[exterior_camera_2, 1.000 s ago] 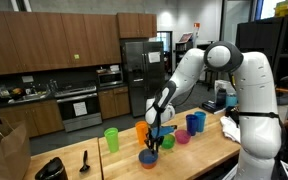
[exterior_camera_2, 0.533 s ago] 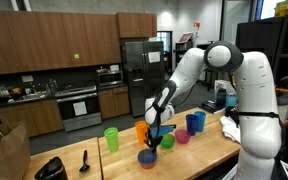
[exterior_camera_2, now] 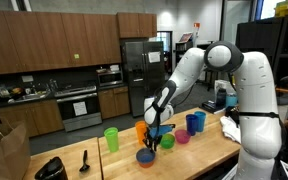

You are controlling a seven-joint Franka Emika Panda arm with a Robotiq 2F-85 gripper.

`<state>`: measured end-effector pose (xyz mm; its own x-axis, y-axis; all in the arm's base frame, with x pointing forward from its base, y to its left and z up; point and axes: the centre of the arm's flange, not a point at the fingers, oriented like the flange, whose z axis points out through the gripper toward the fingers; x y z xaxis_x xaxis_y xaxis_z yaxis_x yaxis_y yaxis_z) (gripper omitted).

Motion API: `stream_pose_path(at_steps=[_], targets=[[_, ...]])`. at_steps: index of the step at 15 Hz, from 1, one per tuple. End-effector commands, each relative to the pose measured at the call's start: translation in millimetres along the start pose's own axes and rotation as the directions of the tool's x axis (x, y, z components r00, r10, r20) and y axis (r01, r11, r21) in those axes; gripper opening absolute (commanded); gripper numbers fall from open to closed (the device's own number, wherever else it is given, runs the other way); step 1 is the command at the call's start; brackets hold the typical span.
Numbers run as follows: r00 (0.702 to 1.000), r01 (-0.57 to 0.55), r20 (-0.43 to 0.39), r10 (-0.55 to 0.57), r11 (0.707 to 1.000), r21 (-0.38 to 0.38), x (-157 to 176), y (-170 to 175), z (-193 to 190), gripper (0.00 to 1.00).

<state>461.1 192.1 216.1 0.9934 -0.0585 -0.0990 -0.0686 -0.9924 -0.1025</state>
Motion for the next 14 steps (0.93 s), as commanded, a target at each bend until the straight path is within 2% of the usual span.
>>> stream_pose_path(at_steps=[1,2,4,6,7,14], targets=[[1.0,-0.003,-0.001,0.003,1.0,-0.019,2.6,-3.4,-3.5,0.54],[1.0,0.0,-0.001,0.0,1.0,-0.02,1.8,-3.4,-3.5,0.13],[1.0,0.008,-0.001,-0.008,1.0,-0.023,1.4,-4.7,-2.3,0.13],[1.0,0.019,-0.003,-0.019,0.999,-0.028,1.1,-6.0,-3.5,0.02],[1.0,0.021,-0.003,-0.021,0.999,-0.029,0.9,-6.6,-3.4,0.0],[0.999,0.033,-0.004,-0.033,0.999,-0.035,1.6,-7.5,-6.4,0.01]])
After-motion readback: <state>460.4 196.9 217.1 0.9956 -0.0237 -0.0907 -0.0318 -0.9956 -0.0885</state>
